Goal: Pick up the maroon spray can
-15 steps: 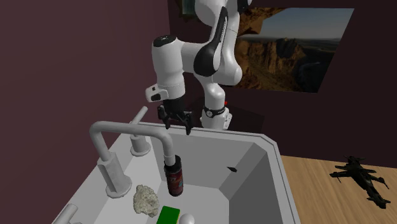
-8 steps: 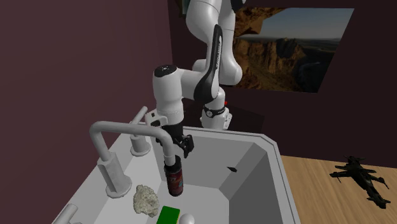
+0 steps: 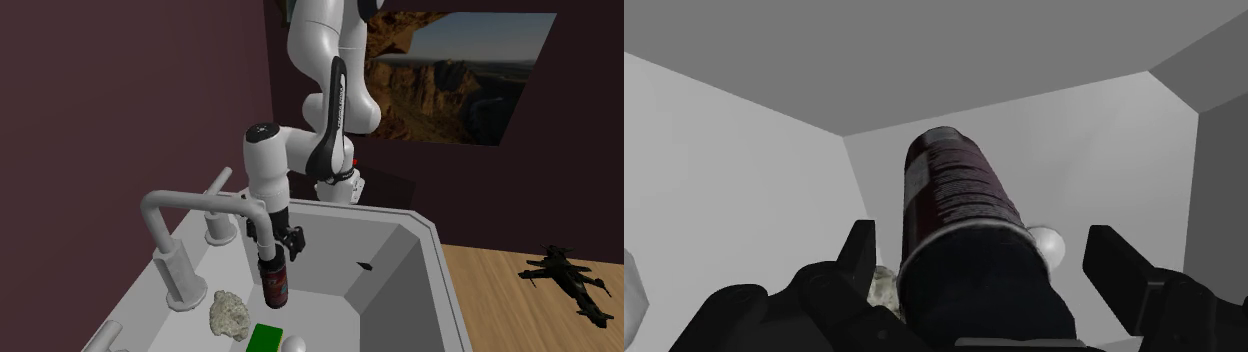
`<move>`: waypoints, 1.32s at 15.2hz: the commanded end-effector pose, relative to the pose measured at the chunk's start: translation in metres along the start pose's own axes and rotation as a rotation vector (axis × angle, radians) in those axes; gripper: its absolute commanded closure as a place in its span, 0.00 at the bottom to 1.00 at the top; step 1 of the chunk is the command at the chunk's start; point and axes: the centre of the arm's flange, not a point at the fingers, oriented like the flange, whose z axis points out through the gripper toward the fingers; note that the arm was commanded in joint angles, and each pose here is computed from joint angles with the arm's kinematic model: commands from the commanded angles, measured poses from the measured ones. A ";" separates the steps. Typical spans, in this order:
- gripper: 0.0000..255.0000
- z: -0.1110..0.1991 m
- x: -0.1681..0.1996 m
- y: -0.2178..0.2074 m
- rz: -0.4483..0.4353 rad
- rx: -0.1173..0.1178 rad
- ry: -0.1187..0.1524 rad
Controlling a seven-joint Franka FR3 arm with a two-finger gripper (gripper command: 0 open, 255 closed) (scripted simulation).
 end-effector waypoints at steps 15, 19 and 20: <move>1.00 -0.017 0.001 0.000 0.000 0.000 0.001; 1.00 -0.038 0.003 -0.001 0.000 0.000 0.001; 1.00 -0.043 0.003 -0.002 0.000 0.000 0.001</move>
